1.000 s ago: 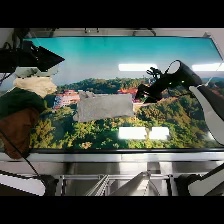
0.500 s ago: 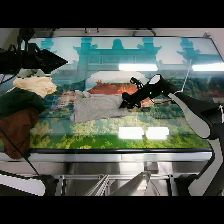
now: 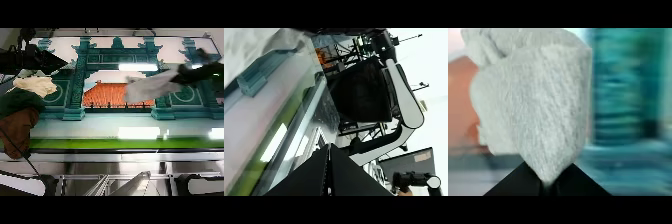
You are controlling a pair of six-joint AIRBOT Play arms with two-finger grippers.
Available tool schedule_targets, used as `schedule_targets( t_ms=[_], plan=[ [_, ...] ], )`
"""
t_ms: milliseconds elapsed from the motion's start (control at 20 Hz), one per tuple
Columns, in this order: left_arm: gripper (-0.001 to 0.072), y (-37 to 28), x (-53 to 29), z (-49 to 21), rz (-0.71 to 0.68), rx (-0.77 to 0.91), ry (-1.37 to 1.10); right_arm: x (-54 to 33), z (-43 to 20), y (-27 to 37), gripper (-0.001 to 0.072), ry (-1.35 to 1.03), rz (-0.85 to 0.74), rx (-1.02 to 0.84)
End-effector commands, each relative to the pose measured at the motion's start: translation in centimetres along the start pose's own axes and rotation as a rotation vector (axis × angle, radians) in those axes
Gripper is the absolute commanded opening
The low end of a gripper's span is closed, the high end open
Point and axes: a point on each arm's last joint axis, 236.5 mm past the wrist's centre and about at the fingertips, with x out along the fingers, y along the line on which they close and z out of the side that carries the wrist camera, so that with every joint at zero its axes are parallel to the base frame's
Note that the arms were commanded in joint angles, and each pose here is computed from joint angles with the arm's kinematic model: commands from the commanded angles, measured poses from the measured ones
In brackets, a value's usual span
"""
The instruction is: Fold the shirts.
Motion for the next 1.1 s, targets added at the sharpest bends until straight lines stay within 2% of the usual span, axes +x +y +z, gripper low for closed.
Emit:
schedule_targets(
  t_ms=[0,250,400,550,600,650,700,750,900,950,1000,1050],
  plan=[
    [0.0003,-0.3,1.1,-0.4,-0.01,0.026,0.028,-10.1,-2.6,-15.1,0.0014,-0.119,-0.361,0.263],
    [0.0003,-1.4,4.6,-1.7,-0.043,0.052,0.108,-14.2,-15.6,-28.6,0.0014,-0.169,-0.569,0.671],
    [0.0003,-2.0,6.3,-2.4,-0.058,0.059,0.144,-15.5,-21.8,-32.3,0.0014,-0.248,-0.631,0.851],
    [0.0003,-2.4,7.4,-3.0,-0.069,0.063,0.171,-17.8,-24.0,-33.7,0.0017,-0.309,-0.665,0.899],
    [0.0003,-2.4,7.6,-3.1,-0.071,0.064,0.177,-18.0,-24.6,-33.6,0.0077,-0.288,-0.666,0.889],
    [0.0004,-2.5,7.7,-3.2,-0.073,0.064,0.18,-18.0,-25.2,-33.5,0.0359,-0.262,-0.662,0.882],
    [0.0004,-2.5,7.7,-3.2,-0.073,0.064,0.181,-17.8,-25.7,-33.3,0.0679,-0.235,-0.66,0.874],
    [0.0004,-2.5,7.7,-3.2,-0.075,0.064,0.182,-17.9,-25.9,-33.1,0.07,-0.222,-0.657,0.878],
    [0.0003,-2.6,7.0,-2.9,-0.077,0.064,0.168,-19.3,-23.5,-31.8,0.0697,-0.266,-0.61,0.873],
    [0.0001,-2.7,6.4,-2.4,-0.068,0.075,0.154,-19.8,-21.4,-30.7,0.0672,-0.312,-0.557,0.863],
    [0.0,-3.1,5.7,-1.8,-0.056,0.1,0.136,-20.1,-18.4,-28.7,0.0417,-0.368,-0.467,0.819],
    [-0.0001,-3.6,4.7,-1.0,-0.03,0.134,0.109,-20.1,-15.1,-25.7,0.0098,-0.415,-0.356,0.715]
  ],
)
